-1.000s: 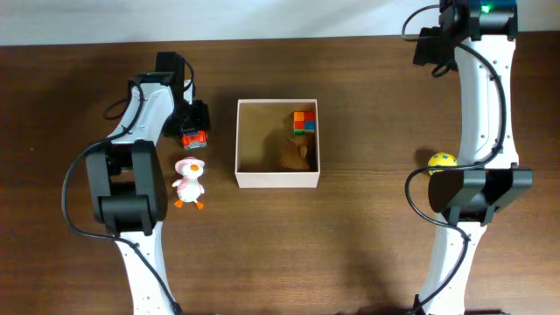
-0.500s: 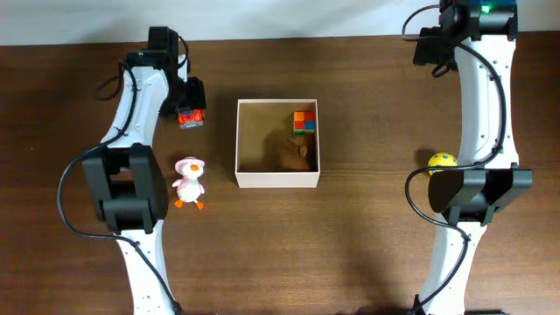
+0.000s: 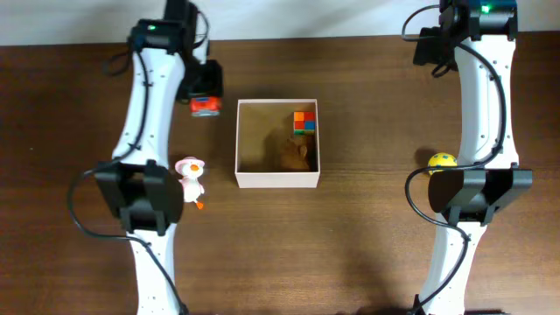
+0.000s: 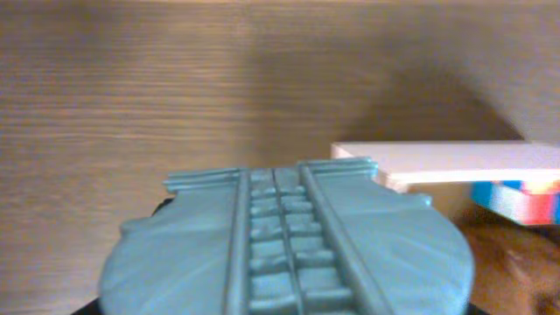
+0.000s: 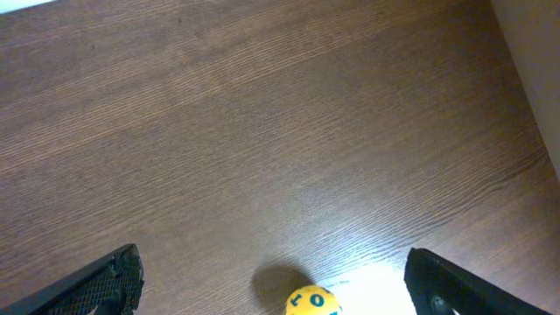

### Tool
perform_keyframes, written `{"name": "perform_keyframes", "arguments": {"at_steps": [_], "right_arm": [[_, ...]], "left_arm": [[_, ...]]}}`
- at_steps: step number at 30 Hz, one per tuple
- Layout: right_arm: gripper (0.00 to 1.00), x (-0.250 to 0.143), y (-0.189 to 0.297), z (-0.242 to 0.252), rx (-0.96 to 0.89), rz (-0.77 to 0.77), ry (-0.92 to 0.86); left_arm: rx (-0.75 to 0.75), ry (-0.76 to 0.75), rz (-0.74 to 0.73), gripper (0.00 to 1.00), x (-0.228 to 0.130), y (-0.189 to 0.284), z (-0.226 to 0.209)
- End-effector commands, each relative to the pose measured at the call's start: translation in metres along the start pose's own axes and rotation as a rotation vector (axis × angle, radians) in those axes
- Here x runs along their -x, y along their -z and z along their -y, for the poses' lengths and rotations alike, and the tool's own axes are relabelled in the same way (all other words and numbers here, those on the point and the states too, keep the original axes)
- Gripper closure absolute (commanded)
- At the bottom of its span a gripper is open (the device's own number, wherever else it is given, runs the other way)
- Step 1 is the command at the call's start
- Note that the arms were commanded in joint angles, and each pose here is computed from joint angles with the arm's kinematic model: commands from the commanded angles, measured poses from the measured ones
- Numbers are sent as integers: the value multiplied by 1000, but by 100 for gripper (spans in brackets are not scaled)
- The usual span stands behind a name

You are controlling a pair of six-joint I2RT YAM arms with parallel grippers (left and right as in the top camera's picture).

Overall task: Pack container
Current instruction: 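Lift the fire truck and carry it over the box with the left gripper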

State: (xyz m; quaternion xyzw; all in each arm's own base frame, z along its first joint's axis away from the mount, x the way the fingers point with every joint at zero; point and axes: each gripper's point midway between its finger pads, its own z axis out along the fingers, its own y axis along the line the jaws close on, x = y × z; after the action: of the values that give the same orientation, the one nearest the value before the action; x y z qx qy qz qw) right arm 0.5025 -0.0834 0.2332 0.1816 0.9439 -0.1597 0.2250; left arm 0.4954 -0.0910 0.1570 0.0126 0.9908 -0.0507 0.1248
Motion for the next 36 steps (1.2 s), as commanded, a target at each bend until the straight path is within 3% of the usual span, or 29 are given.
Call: {"name": "perform_keyframes", "arguments": {"at_steps": [1, 8, 16, 27, 36], "right_arm": [[1, 7, 14, 9, -1, 38, -30], [1, 7, 14, 9, -1, 38, -30], [1, 7, 14, 9, -1, 37, -30], [1, 7, 14, 9, -1, 38, -30], [1, 7, 14, 9, -1, 38, -30]], "left_arm": [[-17, -46, 13, 40, -4, 16, 29], [-21, -101, -92, 39, -40, 15, 72], [-31, -143, -113, 39, -55, 4, 107], [7, -97, -220, 39, -81, -36, 105], [1, -82, -174, 39, -71, -57, 107]]}}
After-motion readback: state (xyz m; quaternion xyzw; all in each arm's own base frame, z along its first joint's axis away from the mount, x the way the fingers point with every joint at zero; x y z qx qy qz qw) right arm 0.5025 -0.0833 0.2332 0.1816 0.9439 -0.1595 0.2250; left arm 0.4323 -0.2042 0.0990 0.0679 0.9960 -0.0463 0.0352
